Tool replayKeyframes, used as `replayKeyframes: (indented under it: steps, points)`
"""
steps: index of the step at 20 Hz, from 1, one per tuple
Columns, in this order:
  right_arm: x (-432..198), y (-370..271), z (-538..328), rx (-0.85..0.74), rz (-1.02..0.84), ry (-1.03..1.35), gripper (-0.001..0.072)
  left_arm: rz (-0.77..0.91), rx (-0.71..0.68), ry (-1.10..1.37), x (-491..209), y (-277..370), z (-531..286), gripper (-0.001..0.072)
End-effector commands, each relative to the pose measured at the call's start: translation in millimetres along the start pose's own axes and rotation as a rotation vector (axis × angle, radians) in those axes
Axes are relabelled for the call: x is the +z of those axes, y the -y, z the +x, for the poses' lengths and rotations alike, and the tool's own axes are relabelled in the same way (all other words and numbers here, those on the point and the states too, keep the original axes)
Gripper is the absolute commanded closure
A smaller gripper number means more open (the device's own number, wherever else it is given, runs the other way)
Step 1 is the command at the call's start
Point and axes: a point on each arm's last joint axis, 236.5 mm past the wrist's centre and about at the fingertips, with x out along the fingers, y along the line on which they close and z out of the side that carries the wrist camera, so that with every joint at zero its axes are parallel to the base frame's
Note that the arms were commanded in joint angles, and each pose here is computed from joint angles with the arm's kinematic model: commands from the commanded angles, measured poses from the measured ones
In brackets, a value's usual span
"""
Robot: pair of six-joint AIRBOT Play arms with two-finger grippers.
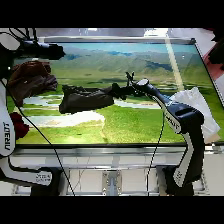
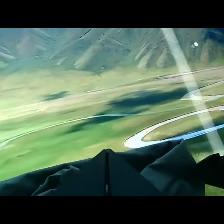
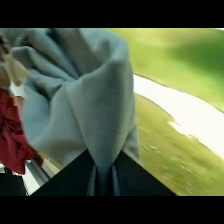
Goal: Fold the shirts.
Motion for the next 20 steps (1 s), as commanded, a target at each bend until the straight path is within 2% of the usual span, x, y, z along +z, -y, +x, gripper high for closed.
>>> replayKeyframes:
  steps: [1, 5, 10, 15, 20]
  points:
    - [31.5, -31.6, -30.7, 0.045, -0.095, 0.06, 0.0676, 0.014, 0.016, -0.029, -6.7, -4.0, -0.6, 0.0697]
    - [83.7, -35.4, -143.0, -0.078, -0.154, 0.203, 0.0676, 0.019, 0.02, -0.049, -11.5, -5.0, -0.6, 0.0697]
    - [93.7, 10.3, -338.3, -0.443, -0.1, 0.388, 0.0677, 0.017, 0.019, -0.049, -11.4, -4.6, -0.6, 0.0697]
    - [5.8, 86.7, -483.8, -0.803, 0.14, 0.304, 0.0677, 0.001, -0.004, -0.041, -9.7, 1.1, -0.4, 0.0697]
    - [-89.5, 159.5, -573.4, -1.142, 0.462, 0.141, 0.0677, -0.041, -0.088, -0.024, -5.2, 21.2, -1.3, 0.0697]
